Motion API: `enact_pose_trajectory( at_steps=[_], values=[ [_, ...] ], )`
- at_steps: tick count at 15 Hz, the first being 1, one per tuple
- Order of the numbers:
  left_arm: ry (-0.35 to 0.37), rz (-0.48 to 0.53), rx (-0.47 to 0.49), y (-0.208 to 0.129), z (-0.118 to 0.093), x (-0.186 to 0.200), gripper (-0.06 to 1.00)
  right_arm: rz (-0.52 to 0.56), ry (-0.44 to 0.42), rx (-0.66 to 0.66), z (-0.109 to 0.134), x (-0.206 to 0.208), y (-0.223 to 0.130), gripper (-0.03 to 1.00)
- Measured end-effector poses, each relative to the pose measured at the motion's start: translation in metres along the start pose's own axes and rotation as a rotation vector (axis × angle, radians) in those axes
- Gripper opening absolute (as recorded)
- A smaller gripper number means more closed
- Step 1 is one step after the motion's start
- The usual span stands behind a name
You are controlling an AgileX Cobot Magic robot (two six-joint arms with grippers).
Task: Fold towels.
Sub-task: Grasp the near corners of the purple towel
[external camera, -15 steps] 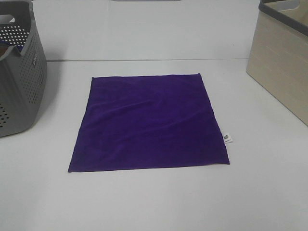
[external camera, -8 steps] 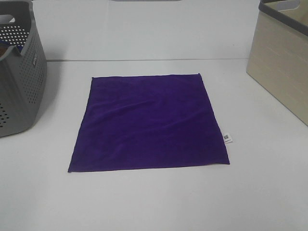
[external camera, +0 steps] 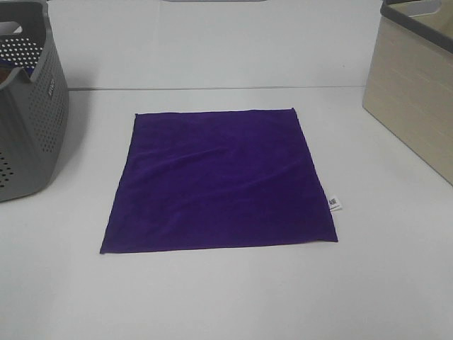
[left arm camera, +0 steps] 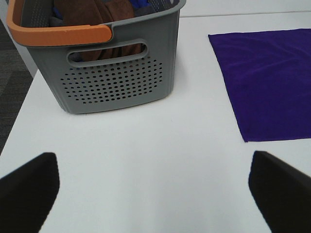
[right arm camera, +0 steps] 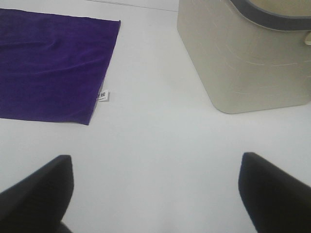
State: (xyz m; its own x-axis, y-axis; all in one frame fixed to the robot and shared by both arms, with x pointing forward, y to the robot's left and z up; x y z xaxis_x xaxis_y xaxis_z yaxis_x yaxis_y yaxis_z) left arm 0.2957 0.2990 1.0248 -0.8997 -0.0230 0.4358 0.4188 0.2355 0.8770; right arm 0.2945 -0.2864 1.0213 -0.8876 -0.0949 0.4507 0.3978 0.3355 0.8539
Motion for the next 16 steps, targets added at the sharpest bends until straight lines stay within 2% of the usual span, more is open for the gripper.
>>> enact_pose_trajectory(
  at_steps=[4, 8, 16],
  values=[
    [0.0, 0.0, 0.0, 0.0, 0.0, 0.0, 0.99, 0.0, 0.0, 0.0, 0.0, 0.0, 0.0, 0.89],
    [0.0, 0.0, -0.011, 0.0, 0.0, 0.0, 0.99, 0.0, 0.0, 0.0, 0.0, 0.0, 0.0, 0.97],
    [0.0, 0.0, -0.012, 0.0, 0.0, 0.0, 0.99, 0.0, 0.001, 0.0, 0.0001, 0.0, 0.0001, 0.98]
  ],
)
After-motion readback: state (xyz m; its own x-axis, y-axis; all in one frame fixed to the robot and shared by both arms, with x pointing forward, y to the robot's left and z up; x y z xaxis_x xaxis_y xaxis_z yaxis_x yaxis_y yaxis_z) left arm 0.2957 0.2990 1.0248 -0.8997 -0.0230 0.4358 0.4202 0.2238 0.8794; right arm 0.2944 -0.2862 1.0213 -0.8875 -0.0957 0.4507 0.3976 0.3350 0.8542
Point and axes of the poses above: a point on each arm's last joint axis where the gripper is mounted, x pointing back along that axis away from the gripper, z along the wrist's bending axis when the last joint is at zero, y = z × x, the point moved 7 cm from there along -x, pointing out along that axis toward the gripper, and after that the axes turned 14 degrees about x, right-handed, at the moved point
